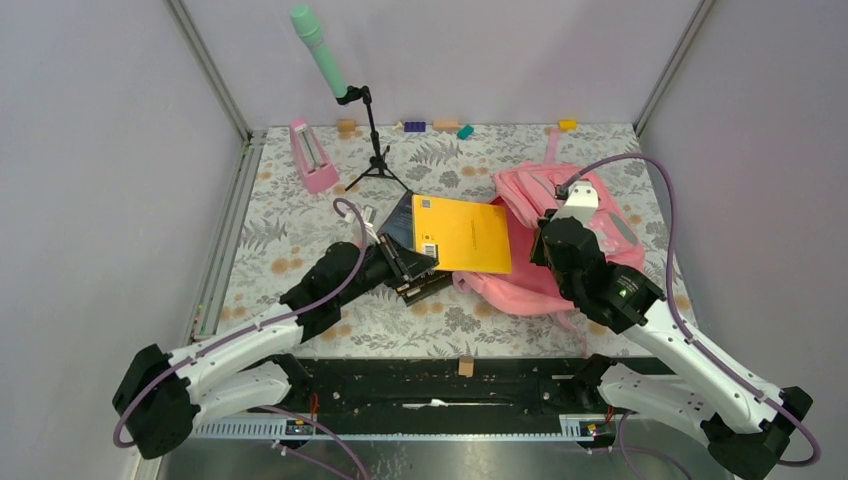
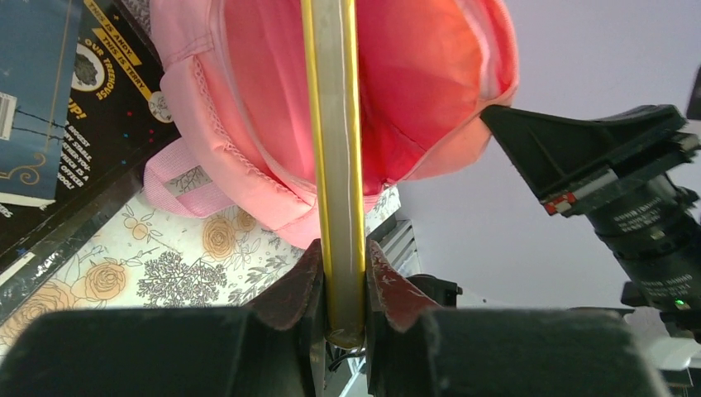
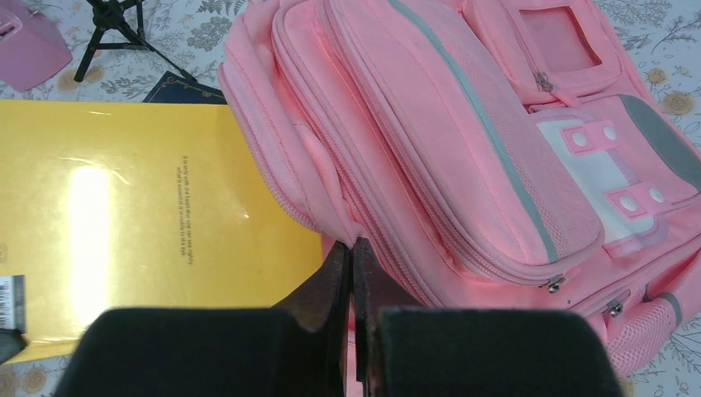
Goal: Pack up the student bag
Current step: Place the book in the student bag.
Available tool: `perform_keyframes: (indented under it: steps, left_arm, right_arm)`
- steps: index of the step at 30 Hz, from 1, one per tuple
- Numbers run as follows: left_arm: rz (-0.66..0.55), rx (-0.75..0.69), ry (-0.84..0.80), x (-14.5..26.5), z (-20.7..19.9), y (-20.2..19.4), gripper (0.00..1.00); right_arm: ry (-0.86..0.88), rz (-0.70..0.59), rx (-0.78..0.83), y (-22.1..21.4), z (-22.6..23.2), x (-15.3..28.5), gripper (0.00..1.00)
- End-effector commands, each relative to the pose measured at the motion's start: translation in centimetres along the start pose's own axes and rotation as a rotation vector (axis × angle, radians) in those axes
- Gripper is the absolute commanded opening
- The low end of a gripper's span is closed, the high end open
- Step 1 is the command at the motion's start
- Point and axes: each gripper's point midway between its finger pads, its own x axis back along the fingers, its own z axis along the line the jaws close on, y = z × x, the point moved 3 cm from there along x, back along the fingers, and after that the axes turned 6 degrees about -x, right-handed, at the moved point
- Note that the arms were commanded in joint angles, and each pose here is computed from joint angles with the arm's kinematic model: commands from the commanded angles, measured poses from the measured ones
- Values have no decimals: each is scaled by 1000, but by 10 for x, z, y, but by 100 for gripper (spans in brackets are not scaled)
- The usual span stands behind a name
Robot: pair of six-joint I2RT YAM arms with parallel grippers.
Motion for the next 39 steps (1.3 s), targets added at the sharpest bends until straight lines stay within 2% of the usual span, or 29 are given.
perform_keyframes:
  steps: [1, 9, 14, 21, 25, 39]
  left_arm:
    - [-202, 30, -227, -7, -73, 46, 0]
    - [-219, 164, -248, -36, -75, 34, 0]
    - [-230, 199, -239, -56, -83, 31, 0]
    - [-180, 293, -275, -96, -90, 15, 0]
    - [-155, 289, -293, -114, -102, 11, 0]
    - [-73, 276, -220, -161, -78, -16, 0]
  right_arm:
    - [80, -107, -121, 31, 18, 7, 0]
    - [81, -101, -103, 30, 19, 6, 0]
    - [77, -106, -88, 30, 16, 7, 0]
    - [70, -112, -63, 30, 13, 7, 0]
    - [63, -118, -49, 31, 11, 8, 0]
    - [78, -120, -37, 29, 12, 7, 0]
